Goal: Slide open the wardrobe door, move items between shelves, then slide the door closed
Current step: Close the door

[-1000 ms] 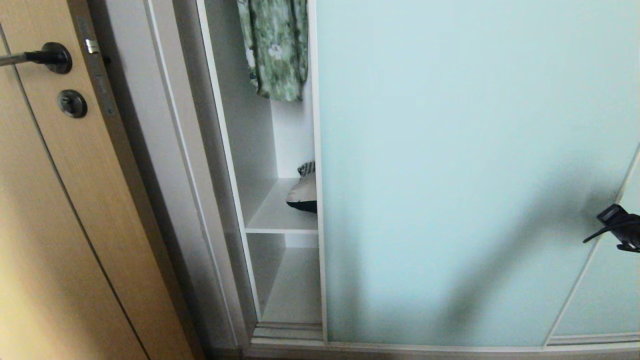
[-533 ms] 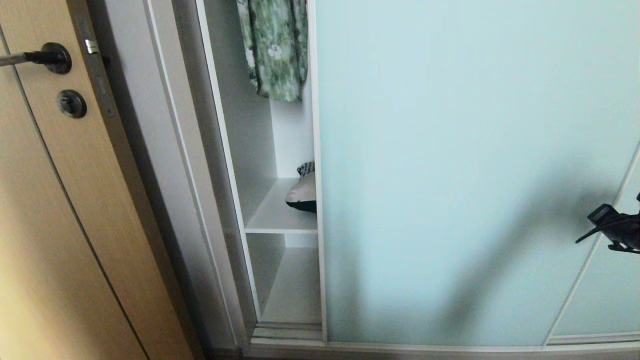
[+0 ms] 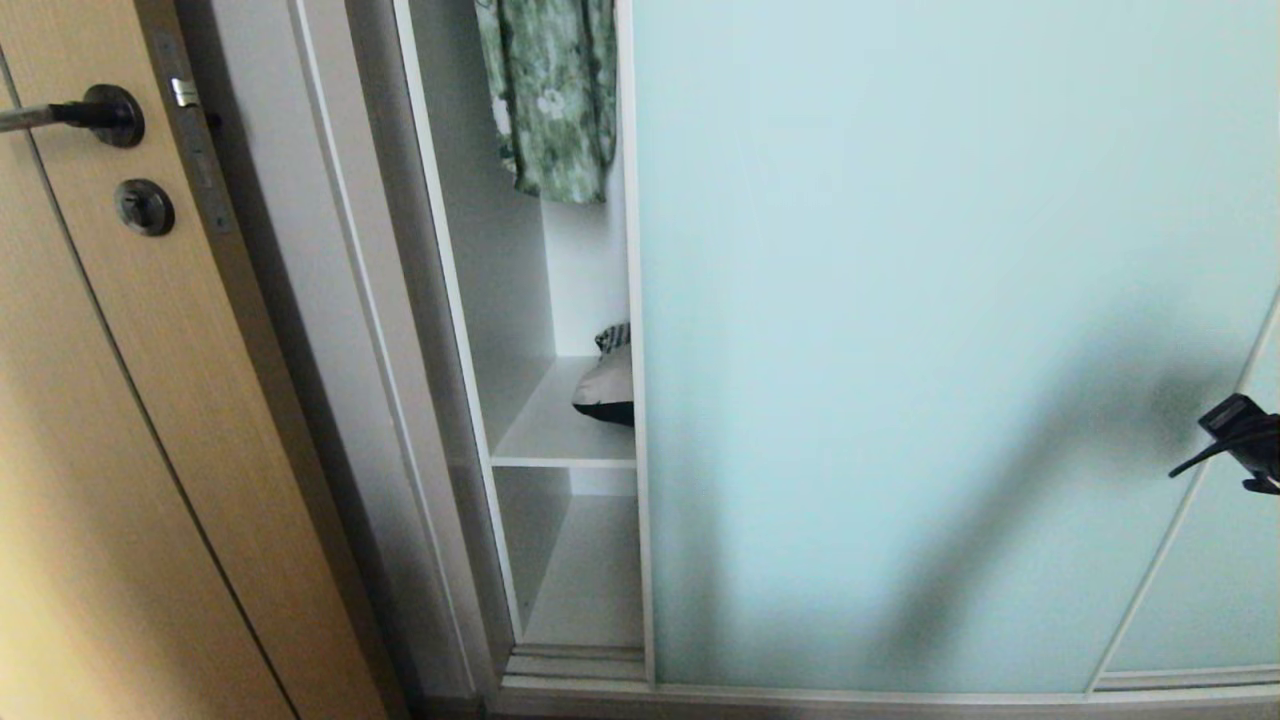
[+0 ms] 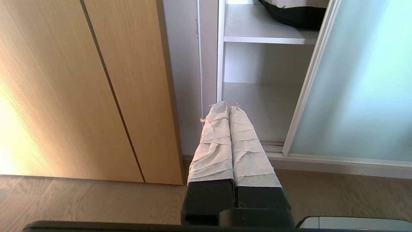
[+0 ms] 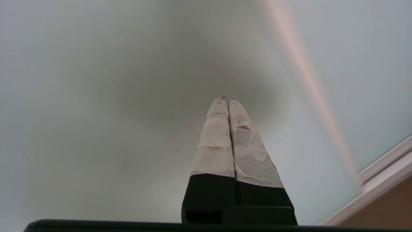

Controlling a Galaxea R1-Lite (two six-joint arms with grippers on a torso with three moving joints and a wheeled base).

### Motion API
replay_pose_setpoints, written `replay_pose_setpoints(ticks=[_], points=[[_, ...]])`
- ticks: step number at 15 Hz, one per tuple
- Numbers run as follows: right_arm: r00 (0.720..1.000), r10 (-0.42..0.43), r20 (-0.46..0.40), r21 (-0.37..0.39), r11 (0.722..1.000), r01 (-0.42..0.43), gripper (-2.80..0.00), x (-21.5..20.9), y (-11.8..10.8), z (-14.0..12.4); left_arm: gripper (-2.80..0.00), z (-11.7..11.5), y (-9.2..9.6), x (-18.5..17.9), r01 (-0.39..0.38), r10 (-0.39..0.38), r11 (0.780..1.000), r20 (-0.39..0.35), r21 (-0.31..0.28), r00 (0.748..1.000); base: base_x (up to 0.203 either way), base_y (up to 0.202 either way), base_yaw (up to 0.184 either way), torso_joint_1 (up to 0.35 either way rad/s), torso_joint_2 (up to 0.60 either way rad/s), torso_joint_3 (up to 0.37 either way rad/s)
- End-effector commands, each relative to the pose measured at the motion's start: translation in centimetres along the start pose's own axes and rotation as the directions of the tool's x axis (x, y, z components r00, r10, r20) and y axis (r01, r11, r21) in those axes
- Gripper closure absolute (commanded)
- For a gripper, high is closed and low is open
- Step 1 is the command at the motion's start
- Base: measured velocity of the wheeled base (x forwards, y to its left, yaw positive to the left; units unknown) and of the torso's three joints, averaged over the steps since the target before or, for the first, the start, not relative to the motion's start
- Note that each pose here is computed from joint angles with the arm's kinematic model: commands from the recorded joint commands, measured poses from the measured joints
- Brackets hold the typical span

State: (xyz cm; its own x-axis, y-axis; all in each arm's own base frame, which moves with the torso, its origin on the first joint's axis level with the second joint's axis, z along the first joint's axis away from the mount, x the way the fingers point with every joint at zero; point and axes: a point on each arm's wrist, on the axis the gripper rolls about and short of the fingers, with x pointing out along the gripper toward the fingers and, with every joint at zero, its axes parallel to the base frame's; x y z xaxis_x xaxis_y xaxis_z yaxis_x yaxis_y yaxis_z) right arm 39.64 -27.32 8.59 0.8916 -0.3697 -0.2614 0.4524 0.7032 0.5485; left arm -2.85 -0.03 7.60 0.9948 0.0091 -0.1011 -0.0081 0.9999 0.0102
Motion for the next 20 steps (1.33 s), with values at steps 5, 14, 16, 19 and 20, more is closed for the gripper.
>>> replay_pose_setpoints(ticks=[5,14,16,19,20], points=[[0.993,-0.055,0.102,0.008,0.999,0.054,0.00,0.8,-2.7,1.9,0.00,0.0,0.0,0.0,-0.002,0.002,1.000,-0.003,0.000,1.000,0.000,0.000,0.000,0.000,0.00,0.000],[0.992,-0.040,0.119,-0.006,0.999,0.041,0.00,6.5,-5.0,0.9,0.00,0.0,0.0,0.0,-0.002,0.002,1.000,-0.002,0.000,1.000,0.000,0.000,0.000,0.000,0.00,0.000],[0.995,-0.041,0.089,-0.018,0.999,0.043,0.00,6.7,-5.1,0.5,0.00,0.0,0.0,0.0,-0.002,0.002,1.000,-0.002,0.000,1.000,0.000,0.000,0.000,0.000,0.00,0.000],[0.996,-0.038,0.075,-0.015,0.999,0.039,0.00,6.9,-4.9,0.0,0.00,0.0,0.0,0.0,-0.002,0.002,1.000,-0.002,0.000,1.000,0.000,0.000,0.000,0.000,0.00,0.000],[0.996,-0.039,0.074,-0.015,0.999,0.040,0.00,6.8,-4.9,0.0,0.00,0.0,0.0,0.0,-0.002,0.002,1.000,-0.003,0.000,1.000,0.000,0.000,0.000,0.000,0.00,0.000]])
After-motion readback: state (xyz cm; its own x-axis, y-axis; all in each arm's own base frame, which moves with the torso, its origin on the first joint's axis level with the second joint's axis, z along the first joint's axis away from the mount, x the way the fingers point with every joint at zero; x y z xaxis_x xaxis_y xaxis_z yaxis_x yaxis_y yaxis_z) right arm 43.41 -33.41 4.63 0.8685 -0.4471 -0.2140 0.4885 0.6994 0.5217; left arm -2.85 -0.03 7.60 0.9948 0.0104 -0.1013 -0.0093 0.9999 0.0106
